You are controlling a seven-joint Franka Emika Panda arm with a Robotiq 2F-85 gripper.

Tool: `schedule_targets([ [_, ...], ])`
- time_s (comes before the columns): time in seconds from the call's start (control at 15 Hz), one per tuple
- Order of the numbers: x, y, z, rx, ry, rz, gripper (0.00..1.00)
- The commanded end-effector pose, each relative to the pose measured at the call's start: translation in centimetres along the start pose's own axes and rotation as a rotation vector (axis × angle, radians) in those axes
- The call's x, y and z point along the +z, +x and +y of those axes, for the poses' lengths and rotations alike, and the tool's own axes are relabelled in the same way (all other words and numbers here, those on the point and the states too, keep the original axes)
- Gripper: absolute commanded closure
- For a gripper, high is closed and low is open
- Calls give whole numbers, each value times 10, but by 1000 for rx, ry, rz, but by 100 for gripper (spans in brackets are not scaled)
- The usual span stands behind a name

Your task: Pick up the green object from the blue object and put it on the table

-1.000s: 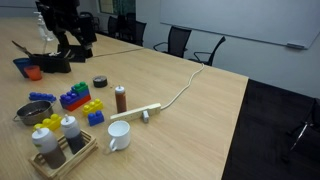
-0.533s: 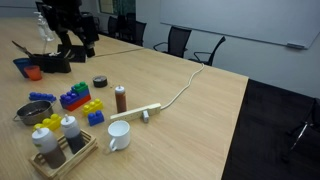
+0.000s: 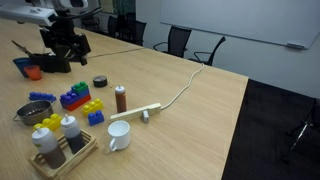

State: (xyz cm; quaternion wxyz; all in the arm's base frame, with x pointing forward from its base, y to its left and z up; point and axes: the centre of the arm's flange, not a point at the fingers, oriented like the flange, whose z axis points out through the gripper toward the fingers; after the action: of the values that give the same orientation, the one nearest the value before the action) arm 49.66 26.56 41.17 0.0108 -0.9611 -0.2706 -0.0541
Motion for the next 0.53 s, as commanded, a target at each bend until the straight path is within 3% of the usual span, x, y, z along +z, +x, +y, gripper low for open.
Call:
schedule_targets([
  [0.0, 32, 43, -19, -107, -47, -22, 0],
  [0.13, 45, 56, -27, -151, -42, -28, 0],
  [0.2, 45, 36, -27, -118, -36, -30, 0],
  [0.47, 50, 50, -28, -129, -31, -22, 0],
])
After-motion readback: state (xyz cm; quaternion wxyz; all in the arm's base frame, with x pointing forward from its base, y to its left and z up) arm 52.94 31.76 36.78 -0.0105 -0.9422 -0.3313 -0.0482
